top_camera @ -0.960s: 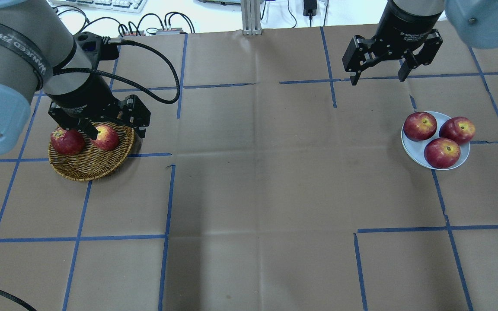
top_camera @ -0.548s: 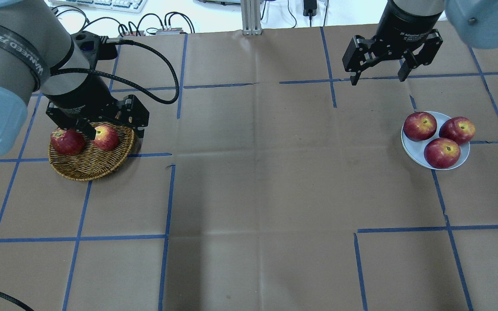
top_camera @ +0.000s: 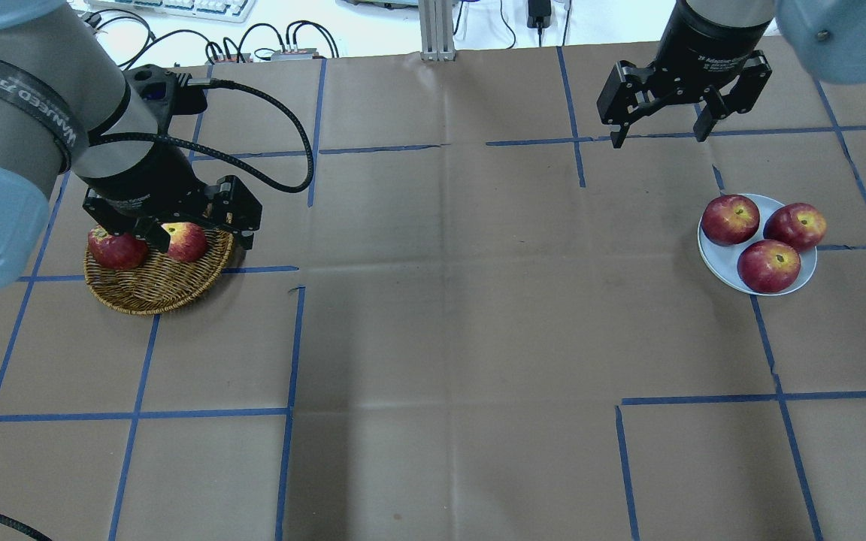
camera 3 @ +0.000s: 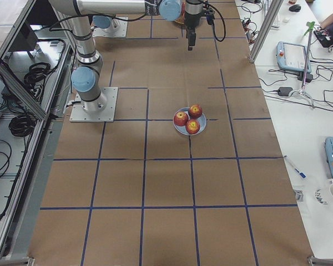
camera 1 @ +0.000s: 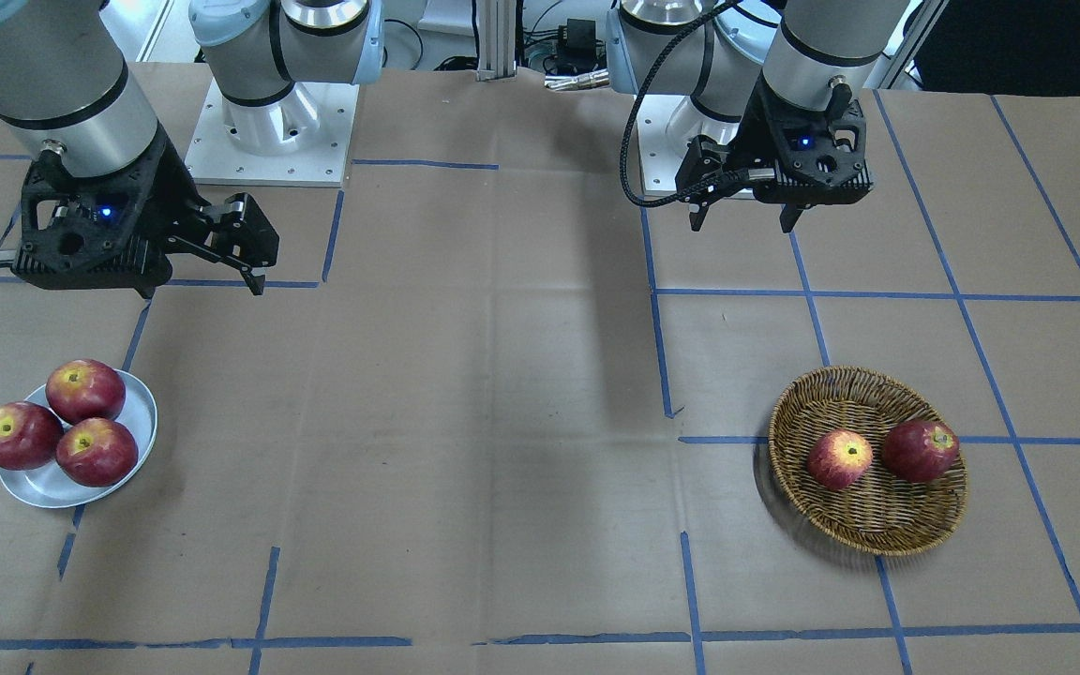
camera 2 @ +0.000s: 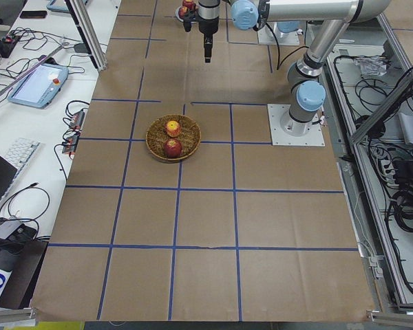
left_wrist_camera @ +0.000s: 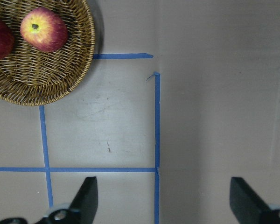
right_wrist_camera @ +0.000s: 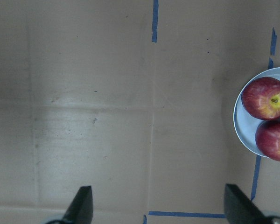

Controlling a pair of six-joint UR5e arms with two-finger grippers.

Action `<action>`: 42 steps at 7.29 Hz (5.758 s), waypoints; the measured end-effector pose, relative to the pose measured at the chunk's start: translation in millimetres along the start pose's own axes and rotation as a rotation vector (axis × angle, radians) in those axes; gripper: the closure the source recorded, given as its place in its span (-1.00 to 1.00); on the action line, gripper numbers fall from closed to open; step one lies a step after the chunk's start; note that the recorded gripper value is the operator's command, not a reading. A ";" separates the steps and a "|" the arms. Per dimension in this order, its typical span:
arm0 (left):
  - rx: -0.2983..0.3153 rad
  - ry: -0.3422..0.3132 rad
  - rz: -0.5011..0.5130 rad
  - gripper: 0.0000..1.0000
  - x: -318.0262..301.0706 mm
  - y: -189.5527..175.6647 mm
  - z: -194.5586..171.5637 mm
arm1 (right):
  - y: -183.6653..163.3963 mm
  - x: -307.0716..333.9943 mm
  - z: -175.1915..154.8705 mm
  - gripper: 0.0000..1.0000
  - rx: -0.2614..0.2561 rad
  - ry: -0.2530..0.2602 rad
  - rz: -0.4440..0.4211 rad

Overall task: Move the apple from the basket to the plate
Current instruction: 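Lower the left gripper over the yellow-red apple in the wicker basket, then descend the left gripper onto the yellow-red apple and close on it, then lift the apple with the left gripper and carry it toward the table center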

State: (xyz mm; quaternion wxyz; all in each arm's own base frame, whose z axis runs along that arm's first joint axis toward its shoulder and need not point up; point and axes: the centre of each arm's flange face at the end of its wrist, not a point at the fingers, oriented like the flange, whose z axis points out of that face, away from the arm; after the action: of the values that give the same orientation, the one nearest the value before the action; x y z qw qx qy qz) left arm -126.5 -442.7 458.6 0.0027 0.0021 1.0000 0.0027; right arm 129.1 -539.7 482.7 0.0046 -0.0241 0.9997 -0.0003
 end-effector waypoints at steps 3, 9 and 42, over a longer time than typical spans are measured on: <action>-0.011 -0.010 -0.001 -1.00 -0.8 1.9 0.0 | -0.1 0.3 0.1 -1.00 0.000 0.000 0.001; -0.043 -0.020 0.057 -1.00 -10.4 -30.4 26.2 | -0.2 0.3 0.3 -1.00 -0.001 0.000 0.001; 0.073 0.111 -0.328 -0.17 192.2 -153.1 242.1 | -0.4 1.2 -1.7 -1.00 0.003 0.001 0.002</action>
State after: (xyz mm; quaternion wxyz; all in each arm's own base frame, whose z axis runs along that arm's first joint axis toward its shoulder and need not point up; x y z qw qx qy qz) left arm -318.0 -593.7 214.7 -0.0523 -0.1611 0.9850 -0.0339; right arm 127.9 -540.2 484.4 0.0042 -0.0230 0.9997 -0.0020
